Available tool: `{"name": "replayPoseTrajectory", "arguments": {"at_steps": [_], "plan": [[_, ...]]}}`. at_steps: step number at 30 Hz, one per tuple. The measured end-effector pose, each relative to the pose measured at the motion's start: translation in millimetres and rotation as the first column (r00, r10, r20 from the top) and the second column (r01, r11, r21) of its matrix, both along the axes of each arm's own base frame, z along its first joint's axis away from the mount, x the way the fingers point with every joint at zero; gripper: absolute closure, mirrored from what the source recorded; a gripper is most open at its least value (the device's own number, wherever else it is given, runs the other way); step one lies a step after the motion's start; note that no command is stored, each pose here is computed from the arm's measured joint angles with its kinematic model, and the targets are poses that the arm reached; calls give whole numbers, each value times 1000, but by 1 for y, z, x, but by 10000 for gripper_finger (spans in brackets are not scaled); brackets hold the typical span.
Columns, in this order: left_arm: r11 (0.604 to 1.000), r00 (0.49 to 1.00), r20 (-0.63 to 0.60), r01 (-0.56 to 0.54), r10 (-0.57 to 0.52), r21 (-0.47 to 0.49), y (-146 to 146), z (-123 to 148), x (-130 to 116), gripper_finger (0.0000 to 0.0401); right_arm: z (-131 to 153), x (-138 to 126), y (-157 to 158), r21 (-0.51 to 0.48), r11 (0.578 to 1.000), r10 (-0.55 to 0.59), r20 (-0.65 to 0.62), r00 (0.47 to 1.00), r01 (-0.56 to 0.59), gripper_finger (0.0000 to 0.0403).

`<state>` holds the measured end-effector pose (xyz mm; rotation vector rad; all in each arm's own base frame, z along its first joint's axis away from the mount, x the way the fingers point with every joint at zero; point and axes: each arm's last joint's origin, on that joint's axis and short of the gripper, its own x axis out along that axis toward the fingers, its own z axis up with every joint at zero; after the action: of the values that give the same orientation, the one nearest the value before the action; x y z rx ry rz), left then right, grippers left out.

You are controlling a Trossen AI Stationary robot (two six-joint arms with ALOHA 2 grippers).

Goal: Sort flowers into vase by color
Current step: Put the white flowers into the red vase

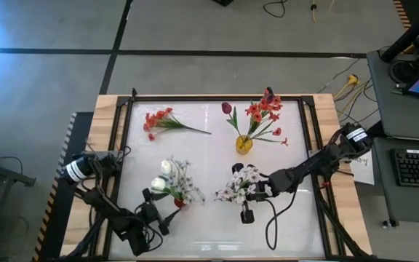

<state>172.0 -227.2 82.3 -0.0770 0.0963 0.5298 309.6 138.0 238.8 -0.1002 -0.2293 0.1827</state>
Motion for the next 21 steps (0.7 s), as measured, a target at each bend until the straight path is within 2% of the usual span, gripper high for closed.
{"name": "replayPoseTrajectory", "arguments": {"at_steps": [13, 21], "plan": [[1000, 999, -45, 1, -2, -30, 0, -3, 3, 63, -3, 1, -1, 35, 999, 33, -31, 999, -32, 385], [998, 999, -34, 5, -7, -56, -2, -3, 3, 67, -20, 18, 4, 37, 999, 22, -18, 1000, -21, 385]]}}
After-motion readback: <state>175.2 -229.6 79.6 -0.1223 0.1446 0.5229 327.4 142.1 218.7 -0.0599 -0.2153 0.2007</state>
